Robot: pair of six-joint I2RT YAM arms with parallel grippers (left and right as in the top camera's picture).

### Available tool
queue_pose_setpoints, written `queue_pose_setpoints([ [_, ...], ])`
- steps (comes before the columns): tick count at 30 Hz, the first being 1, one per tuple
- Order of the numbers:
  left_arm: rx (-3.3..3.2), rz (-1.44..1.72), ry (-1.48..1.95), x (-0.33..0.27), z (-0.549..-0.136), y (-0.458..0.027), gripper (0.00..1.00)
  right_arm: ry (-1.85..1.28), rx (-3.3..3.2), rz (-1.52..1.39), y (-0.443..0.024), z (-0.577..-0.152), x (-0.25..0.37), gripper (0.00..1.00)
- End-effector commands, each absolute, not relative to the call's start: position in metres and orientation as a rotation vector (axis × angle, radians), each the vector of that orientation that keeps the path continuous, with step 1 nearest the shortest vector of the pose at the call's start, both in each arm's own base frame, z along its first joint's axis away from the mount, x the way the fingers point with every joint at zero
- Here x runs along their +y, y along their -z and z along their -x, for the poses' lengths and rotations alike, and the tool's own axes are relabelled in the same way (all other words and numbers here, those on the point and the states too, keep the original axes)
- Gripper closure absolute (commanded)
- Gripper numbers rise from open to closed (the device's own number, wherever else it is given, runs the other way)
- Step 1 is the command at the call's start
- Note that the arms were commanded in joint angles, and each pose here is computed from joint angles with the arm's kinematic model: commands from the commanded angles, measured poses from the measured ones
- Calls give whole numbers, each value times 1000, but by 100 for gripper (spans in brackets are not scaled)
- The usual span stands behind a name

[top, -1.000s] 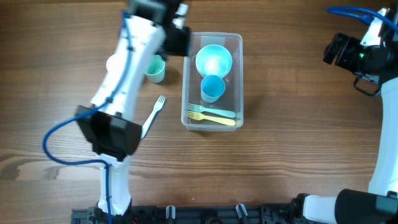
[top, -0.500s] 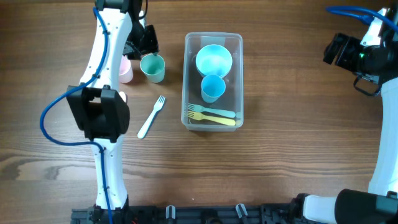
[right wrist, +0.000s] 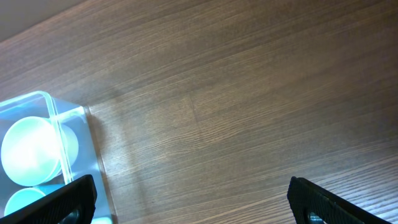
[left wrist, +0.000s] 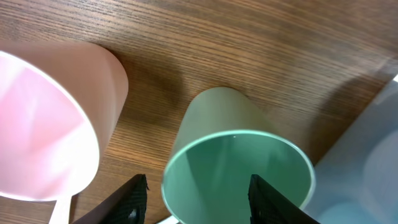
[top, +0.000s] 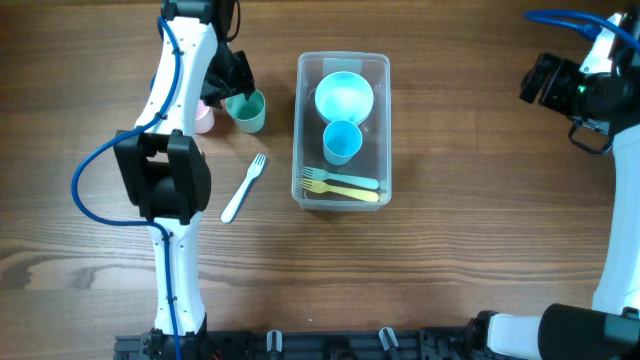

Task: Pack container
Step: 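Grasp the green cup with the left gripper, then stack the green cup onto the blue cup in the container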

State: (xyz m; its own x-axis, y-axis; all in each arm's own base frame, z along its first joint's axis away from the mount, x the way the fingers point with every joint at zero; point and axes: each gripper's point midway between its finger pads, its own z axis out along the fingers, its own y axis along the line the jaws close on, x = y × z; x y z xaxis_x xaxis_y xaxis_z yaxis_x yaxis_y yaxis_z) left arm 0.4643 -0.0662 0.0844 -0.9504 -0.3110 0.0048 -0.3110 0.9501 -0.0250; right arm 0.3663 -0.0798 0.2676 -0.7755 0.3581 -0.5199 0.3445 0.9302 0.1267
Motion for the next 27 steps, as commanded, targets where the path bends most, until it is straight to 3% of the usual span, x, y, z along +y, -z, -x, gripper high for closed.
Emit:
queue_pose_setpoints([
  [1, -3059, -530, 15, -58, -458, -69, 47, -51, 2538, -523, -262, -368, -79, 0],
  [5, -3042, -528, 22, -58, -455, -59, 52, -50, 2538, -523, -262, -368, -79, 0],
  [11, -3027, -523, 29, -58, -452, -53, 96, -51, 2538, -523, -262, -368, -79, 0],
  [15, -3040, -477, 25, -57, -446, -68, 96, -50, 2538, -522, -262, -368, -79, 0],
  [22, -3338, -312, -154, -89, -428, -205, 96, -50, 2538, -522, -262, -368, -79, 0],
  [24, -3442, -57, -239, -129, -405, -248, 96, -51, 2538, -523, -262, -368, -79, 0],
  [27, -3432, 402, -266, -192, -381, -252, 96, -51, 2538, -523, -262, -368, -79, 0],
])
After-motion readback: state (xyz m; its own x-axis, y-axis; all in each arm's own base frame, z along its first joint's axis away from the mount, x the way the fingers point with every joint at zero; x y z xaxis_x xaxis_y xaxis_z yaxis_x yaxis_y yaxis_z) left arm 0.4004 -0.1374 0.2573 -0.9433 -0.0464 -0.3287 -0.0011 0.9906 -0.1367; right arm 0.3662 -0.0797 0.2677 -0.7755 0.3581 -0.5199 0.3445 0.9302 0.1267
